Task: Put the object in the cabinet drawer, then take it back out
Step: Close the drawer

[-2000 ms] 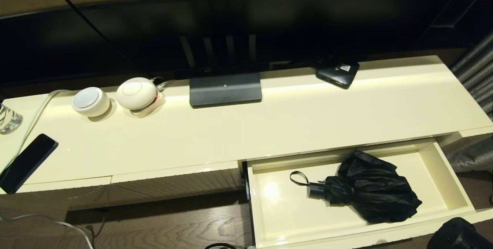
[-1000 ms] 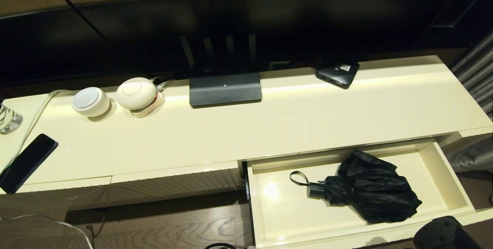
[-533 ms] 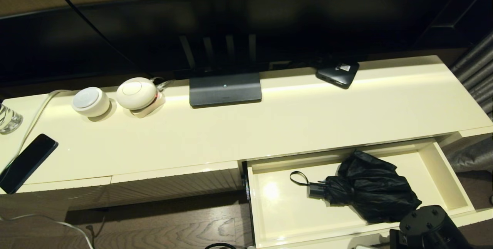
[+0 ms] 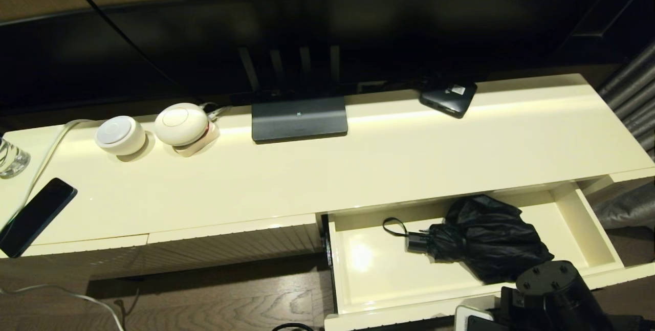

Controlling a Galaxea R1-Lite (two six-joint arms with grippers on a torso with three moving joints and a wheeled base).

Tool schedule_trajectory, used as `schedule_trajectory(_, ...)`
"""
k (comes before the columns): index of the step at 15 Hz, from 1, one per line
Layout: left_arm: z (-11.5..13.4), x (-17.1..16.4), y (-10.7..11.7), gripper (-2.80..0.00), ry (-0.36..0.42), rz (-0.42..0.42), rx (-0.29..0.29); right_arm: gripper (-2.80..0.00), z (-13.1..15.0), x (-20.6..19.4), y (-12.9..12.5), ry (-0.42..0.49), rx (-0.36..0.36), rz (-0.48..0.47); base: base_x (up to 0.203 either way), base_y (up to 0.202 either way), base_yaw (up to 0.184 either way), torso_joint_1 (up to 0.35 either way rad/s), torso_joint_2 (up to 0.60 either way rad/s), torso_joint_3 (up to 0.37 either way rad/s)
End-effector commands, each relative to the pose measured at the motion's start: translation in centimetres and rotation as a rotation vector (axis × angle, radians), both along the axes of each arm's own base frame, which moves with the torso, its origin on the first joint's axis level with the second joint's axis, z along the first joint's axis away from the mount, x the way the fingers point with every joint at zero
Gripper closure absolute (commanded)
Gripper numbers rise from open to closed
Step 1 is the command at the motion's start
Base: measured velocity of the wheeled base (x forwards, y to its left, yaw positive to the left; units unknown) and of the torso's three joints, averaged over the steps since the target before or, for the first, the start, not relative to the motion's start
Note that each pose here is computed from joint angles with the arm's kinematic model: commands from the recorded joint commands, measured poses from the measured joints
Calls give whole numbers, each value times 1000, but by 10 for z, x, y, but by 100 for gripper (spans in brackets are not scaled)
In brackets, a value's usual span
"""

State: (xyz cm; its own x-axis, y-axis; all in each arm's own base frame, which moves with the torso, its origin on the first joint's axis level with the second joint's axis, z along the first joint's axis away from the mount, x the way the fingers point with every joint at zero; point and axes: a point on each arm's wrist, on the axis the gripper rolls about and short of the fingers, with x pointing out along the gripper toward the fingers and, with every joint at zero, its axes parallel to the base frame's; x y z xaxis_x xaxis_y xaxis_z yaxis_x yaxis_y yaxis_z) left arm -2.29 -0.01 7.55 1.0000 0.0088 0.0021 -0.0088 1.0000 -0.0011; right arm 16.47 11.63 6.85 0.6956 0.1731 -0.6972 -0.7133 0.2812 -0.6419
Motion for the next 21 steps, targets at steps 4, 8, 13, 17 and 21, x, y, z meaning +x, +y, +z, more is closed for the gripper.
schedule_trajectory(4, -1, 0, 0, 0, 4, 0, 0, 0, 5, 20, 5, -143, 9, 30, 0, 0, 0, 0, 0, 0)
schedule_trajectory(8, -1, 0, 0, 0, 5, 0, 0, 0, 12, 33, -4, -238, -39, 39, 0, 0, 0, 0, 0, 0)
schedule_trajectory(13, -1, 0, 0, 0, 4, 0, 0, 0, 11, 58, -11, -323, -19, 25, 0, 0, 0, 0, 0, 0)
schedule_trajectory(17, -1, 0, 0, 0, 4, 0, 0, 0, 6, 72, -6, -384, 0, 34, 0, 0, 0, 0, 0, 0)
schedule_trajectory(21, -1, 0, 0, 0, 4, 0, 0, 0, 4, 84, 0, -436, 27, 35, 0, 0, 0, 0, 0, 0)
